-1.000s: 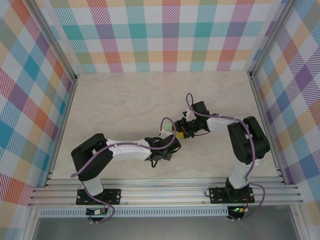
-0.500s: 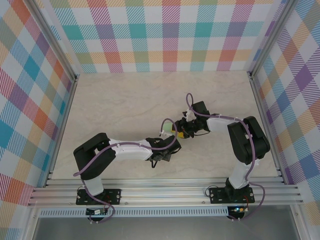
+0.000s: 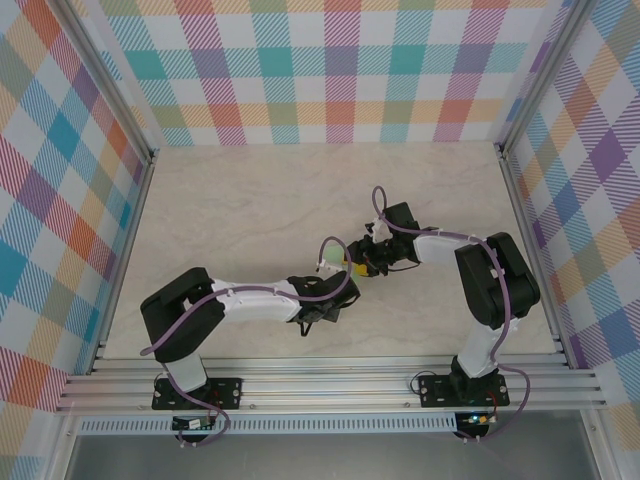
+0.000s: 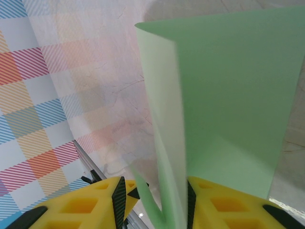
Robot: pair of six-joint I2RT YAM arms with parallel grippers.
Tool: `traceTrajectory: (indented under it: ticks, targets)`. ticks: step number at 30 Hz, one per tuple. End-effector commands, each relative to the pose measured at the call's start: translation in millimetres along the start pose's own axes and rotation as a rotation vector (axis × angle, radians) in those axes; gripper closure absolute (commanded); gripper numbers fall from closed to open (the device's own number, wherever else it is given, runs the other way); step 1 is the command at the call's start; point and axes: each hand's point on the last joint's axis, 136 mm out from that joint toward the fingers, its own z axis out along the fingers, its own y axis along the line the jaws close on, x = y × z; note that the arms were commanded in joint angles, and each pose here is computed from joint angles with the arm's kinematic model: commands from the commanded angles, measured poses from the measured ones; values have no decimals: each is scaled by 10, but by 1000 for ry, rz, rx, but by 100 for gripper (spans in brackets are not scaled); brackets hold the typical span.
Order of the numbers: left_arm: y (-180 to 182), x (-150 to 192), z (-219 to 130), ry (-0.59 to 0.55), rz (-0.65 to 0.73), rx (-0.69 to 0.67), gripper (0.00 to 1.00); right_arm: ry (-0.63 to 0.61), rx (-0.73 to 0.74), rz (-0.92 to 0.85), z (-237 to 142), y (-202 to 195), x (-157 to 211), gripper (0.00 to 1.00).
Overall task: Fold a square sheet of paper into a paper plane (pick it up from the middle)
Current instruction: Fourth fold the wing at the center of the table.
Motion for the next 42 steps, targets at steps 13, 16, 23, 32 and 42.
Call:
traceTrajectory:
  ticks: [13, 16, 23, 32, 42]
  targets:
    - [-78, -55, -31, -35, 45, 1, 51, 23, -9, -4, 32, 15, 22, 62]
    - [-75, -37, -20, -30, 52, -4, 50, 22, -9, -5, 29, 20, 20, 62]
    - [-140, -54, -40, -39, 65, 16, 50, 21, -16, -8, 21, 50, 11, 62]
    - [-138, -125, -151, -78, 97, -31, 46, 22, -19, -8, 24, 59, 4, 61]
    - [-167, -58, -118, -69, 94, -5, 50, 23, -17, -4, 32, 48, 3, 62]
